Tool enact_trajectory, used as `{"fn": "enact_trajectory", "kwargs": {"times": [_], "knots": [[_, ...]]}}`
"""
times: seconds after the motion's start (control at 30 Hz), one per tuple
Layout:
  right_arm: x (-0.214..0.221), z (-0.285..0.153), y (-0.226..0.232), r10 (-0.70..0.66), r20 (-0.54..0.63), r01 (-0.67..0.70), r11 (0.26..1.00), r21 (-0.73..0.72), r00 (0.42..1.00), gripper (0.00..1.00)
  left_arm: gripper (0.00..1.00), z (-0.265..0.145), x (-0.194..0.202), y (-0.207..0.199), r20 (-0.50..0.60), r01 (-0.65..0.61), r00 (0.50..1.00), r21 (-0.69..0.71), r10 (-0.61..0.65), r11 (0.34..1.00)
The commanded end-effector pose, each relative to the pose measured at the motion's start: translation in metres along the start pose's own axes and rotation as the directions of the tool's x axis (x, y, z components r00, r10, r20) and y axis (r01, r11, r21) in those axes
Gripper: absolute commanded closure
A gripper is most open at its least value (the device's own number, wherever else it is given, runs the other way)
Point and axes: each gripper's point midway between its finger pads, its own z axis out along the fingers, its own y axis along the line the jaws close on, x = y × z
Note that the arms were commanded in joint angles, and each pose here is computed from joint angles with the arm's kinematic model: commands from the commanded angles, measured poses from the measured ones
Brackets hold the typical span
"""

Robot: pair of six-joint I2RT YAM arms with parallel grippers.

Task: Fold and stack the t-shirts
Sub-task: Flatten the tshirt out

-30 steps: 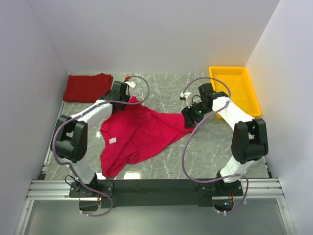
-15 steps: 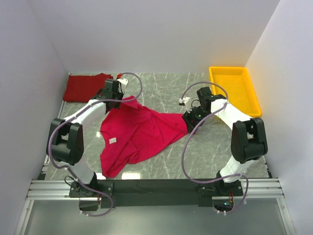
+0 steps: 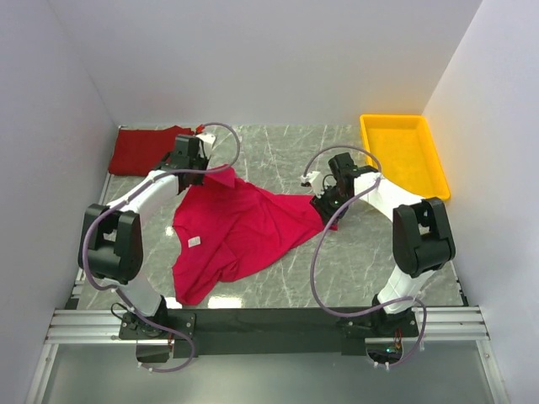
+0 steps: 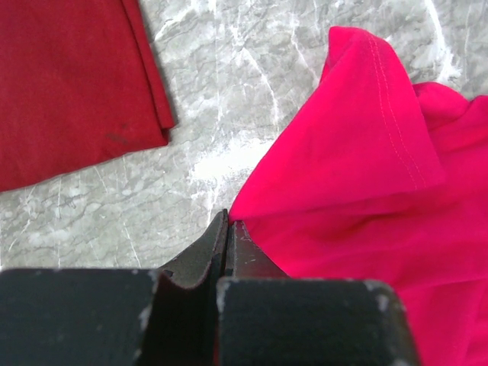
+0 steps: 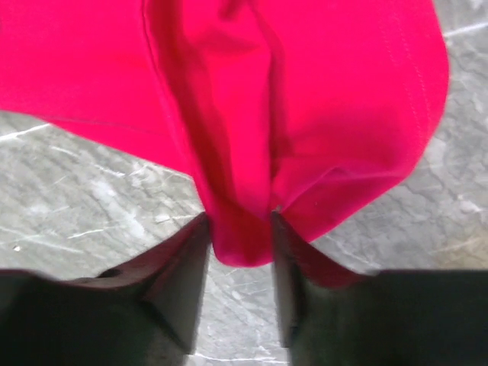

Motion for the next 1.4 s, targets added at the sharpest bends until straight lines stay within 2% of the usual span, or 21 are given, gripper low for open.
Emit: {"fn": "enact_trajectory", "kwargs": {"times": [0.0, 0.03, 0.17, 0.23, 0.37, 0.67, 0.83, 0.97, 1.07, 1.1, 1.2, 1.27, 1.37], "knots": [[0.001, 0.000, -0.008, -0.020, -0.008, 0.021, 0.998, 0.056, 1.000, 0.61, 0.99, -0.018, -0.025, 0.012, 0.084, 0.036, 0.996, -0.004, -0.035, 0.999], [-0.001, -0.001, -0.009, -0.027, 0.000, 0.027, 0.997, 0.067, 1.000, 0.65, 0.99, -0.019, -0.025, 0.015, 0.086, 0.043, 0.995, -0.008, -0.042, 0.999], [-0.008, -0.014, -0.010, -0.036, 0.033, 0.033, 0.995, 0.094, 0.999, 0.93, 0.99, -0.023, -0.027, 0.025, 0.100, 0.067, 0.993, -0.017, -0.065, 0.998], [-0.017, -0.025, -0.010, -0.040, 0.068, 0.033, 0.994, 0.107, 0.997, 0.98, 0.99, -0.028, -0.028, 0.032, 0.111, 0.083, 0.991, -0.023, -0.080, 0.996], [-0.045, -0.060, -0.016, -0.065, 0.164, 0.037, 0.985, 0.166, 0.984, 1.00, 0.99, -0.039, -0.032, 0.044, 0.141, 0.119, 0.984, -0.036, -0.113, 0.992], [-0.100, -0.144, -0.032, -0.153, 0.333, 0.036, 0.942, 0.334, 0.930, 1.00, 0.99, -0.087, -0.043, 0.078, 0.283, 0.231, 0.938, -0.082, -0.200, 0.969], [-0.123, -0.186, -0.041, -0.221, 0.398, 0.028, 0.899, 0.437, 0.890, 1.00, 0.99, -0.120, -0.058, 0.090, 0.389, 0.277, 0.895, -0.096, -0.220, 0.956], [-0.128, -0.199, -0.049, -0.256, 0.390, 0.048, 0.881, 0.470, 0.885, 1.00, 0.99, -0.140, -0.061, 0.104, 0.442, 0.306, 0.870, -0.143, -0.216, 0.941], [-0.120, -0.188, -0.052, -0.257, 0.349, 0.085, 0.895, 0.439, 0.901, 1.00, 0.99, -0.149, -0.059, 0.113, 0.459, 0.323, 0.862, -0.169, -0.216, 0.931], [-0.109, -0.178, -0.044, -0.241, 0.322, 0.108, 0.919, 0.380, 0.916, 1.00, 0.99, -0.151, -0.059, 0.115, 0.461, 0.325, 0.861, -0.172, -0.216, 0.930], [-0.097, -0.162, -0.002, -0.286, 0.318, 0.239, 0.955, 0.177, 0.904, 1.00, 0.99, -0.160, -0.059, 0.114, 0.473, 0.323, 0.854, -0.157, -0.216, 0.933], [-0.092, -0.158, 0.015, -0.285, 0.346, 0.261, 0.959, 0.114, 0.894, 1.00, 0.99, -0.165, -0.057, 0.109, 0.480, 0.316, 0.850, -0.134, -0.218, 0.939], [-0.074, -0.141, 0.041, -0.284, 0.303, 0.305, 0.952, -0.024, 0.910, 1.00, 0.99, -0.161, -0.047, 0.094, 0.448, 0.293, 0.864, -0.073, -0.231, 0.953]]}}
